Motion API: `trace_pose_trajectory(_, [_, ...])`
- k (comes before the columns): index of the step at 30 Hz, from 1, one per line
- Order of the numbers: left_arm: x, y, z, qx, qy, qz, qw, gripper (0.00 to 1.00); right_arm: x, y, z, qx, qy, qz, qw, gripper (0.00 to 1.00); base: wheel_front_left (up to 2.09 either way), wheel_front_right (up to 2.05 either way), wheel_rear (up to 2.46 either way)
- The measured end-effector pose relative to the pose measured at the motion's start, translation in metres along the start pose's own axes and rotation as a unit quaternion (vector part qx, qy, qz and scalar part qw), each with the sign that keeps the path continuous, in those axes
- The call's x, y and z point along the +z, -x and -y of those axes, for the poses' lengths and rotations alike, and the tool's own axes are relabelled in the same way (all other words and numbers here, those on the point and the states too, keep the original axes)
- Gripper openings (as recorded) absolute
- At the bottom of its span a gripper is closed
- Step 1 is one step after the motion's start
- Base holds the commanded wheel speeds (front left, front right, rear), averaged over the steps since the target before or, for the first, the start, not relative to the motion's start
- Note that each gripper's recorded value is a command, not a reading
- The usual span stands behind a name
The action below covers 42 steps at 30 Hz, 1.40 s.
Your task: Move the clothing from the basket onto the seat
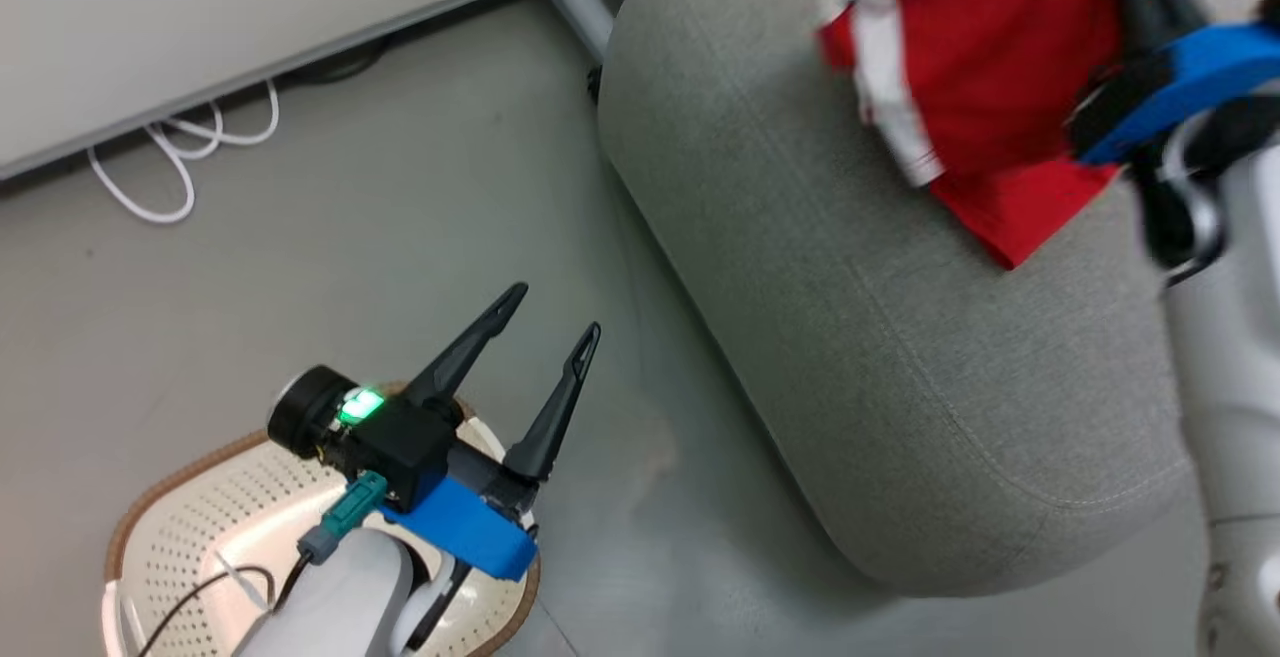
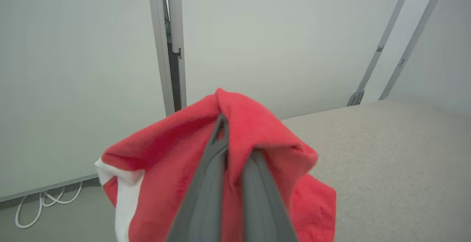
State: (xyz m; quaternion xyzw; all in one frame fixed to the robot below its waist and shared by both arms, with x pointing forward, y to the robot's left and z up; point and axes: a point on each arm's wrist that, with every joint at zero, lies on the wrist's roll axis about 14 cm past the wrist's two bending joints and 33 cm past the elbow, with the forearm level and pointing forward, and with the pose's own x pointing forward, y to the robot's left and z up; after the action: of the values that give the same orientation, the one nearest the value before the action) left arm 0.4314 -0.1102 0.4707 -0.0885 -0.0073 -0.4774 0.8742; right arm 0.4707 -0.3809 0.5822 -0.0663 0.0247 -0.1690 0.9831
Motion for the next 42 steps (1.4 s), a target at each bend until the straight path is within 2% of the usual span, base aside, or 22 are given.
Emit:
trace_pose_trajectory(6, [-0.007,-0.018,-0.033,-0.001,0.001,0.024,1.000,1.00,0.032,-0.048,0.075,-0.089,0.076,0.033,0.993,0.00,0.00,0.00,0.00])
trace_pose_trajectory(10, [-0.025,-0.018,-0.061,0.016,0.006,0.027,0.999,1.00,0.017,-0.073,0.093,-0.125,0.089,0.032,0.988,0.00,0.00,0.00,0.00])
trace_pose_trajectory(15, [-0.057,-0.009,-0.090,0.034,0.010,0.012,0.999,1.00,-0.053,-0.095,0.089,-0.139,0.082,-0.020,0.987,0.00,0.00,0.00,0.00])
trace_pose_trajectory(20, [-0.082,0.004,-0.113,0.059,0.016,-0.003,0.998,1.00,-0.139,-0.099,0.061,-0.119,0.069,-0.093,0.986,0.00,0.00,0.00,0.00])
trace_pose_trajectory(22, [-0.083,0.009,-0.118,0.066,0.013,-0.007,0.998,1.00,-0.150,-0.099,0.055,-0.115,0.067,-0.097,0.986,0.00,0.00,0.00,0.00])
trace_pose_trajectory(26, [-0.076,0.011,-0.117,0.067,0.007,-0.004,0.998,1.00,-0.146,-0.095,0.057,-0.116,0.069,-0.096,0.986,0.00,0.00,0.00,0.00])
trace_pose_trajectory(27, [-0.073,0.011,-0.116,0.068,0.007,-0.003,0.998,1.00,-0.145,-0.094,0.056,-0.115,0.069,-0.095,0.986,0.06,0.00,0.00,0.00])
trace_pose_trajectory(28, [-0.071,0.011,-0.115,0.068,0.009,-0.002,0.998,1.00,-0.143,-0.093,0.055,-0.114,0.068,-0.094,0.987,0.36,0.00,0.00,0.00])
trace_pose_trajectory(29, [-0.068,0.011,-0.113,0.068,0.008,0.000,0.998,1.00,-0.141,-0.092,0.053,-0.112,0.067,-0.094,0.987,0.36,0.00,0.00,0.00])
trace_pose_trajectory(30, [-0.064,0.011,-0.111,0.068,0.008,0.002,0.998,1.00,-0.138,-0.090,0.051,-0.111,0.064,-0.092,0.987,1.00,0.00,0.00,0.00])
trace_pose_trajectory(34, [-0.044,0.012,-0.099,0.073,0.017,0.013,0.997,1.00,-0.125,-0.079,0.049,-0.104,0.063,-0.084,0.989,1.00,0.00,0.00,0.00])
trace_pose_trajectory(42, [-0.013,0.040,-0.086,0.128,0.038,0.012,0.991,1.00,-0.098,-0.042,0.030,-0.058,0.057,-0.063,0.995,1.00,0.00,0.00,0.00])
